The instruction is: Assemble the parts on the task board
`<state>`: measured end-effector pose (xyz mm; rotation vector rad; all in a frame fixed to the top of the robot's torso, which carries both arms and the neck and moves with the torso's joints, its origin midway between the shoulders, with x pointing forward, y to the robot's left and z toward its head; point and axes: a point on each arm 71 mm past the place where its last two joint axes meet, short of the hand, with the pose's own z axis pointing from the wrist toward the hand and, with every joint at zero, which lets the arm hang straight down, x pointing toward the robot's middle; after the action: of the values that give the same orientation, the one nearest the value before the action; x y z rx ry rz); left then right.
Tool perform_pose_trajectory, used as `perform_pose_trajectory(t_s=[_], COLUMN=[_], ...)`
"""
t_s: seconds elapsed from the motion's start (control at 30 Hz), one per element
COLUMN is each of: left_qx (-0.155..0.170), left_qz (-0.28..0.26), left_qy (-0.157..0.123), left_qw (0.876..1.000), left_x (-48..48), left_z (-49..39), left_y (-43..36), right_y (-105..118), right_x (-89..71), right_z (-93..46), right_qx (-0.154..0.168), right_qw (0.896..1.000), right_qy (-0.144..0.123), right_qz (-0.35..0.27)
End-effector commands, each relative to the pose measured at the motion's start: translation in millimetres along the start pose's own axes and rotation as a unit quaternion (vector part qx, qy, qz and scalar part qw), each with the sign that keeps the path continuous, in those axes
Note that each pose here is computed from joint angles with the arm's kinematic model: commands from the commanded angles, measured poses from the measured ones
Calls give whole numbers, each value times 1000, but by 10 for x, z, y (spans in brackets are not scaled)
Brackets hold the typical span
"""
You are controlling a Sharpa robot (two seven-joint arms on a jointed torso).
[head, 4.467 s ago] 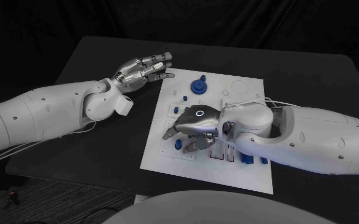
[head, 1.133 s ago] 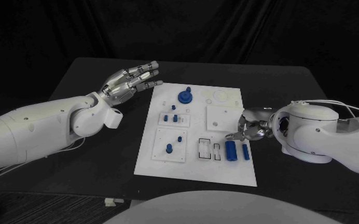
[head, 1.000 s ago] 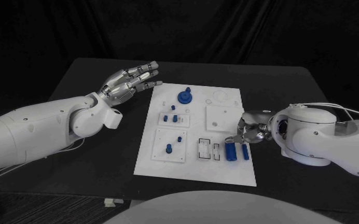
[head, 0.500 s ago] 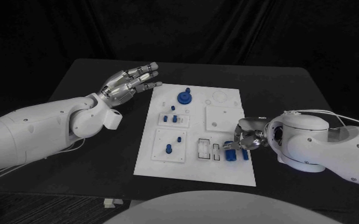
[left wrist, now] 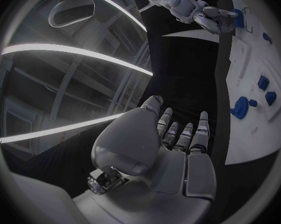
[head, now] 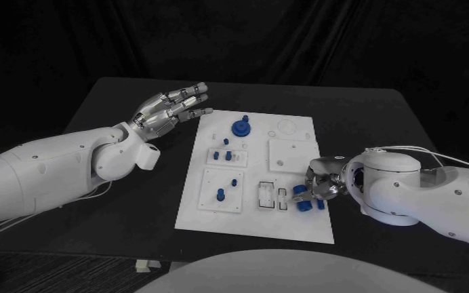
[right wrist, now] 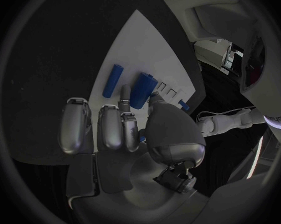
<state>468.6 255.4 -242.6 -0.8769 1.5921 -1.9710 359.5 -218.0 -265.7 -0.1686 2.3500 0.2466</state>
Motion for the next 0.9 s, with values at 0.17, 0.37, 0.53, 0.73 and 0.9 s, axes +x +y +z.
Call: perform_pose_trajectory(t_s=[0.17,0.37,0.53,0.73,0.9], left_qx=[3,0,-1,-3,-5], left_qz=[-10,-12,-14,-16,-17], left_qy=[6,8,9,9,10], left_qw=[1000,1000,1000,1000,1000], left_x=[21,29,35,39,45], left_z=[-1,0,-2,-10,-5], left_y=[9,22,36,53,68], right_y=[-24,-1,22,77,125], right_x=[30,38,38,56,45], right_z=[43,62,60,15,-49], right_qx=[19,17,8,-20,-39], right_qw=[999,999,1000,995,977], right_qy=[14,12,7,12,38], right_qz=[-43,-43,-5,97,207])
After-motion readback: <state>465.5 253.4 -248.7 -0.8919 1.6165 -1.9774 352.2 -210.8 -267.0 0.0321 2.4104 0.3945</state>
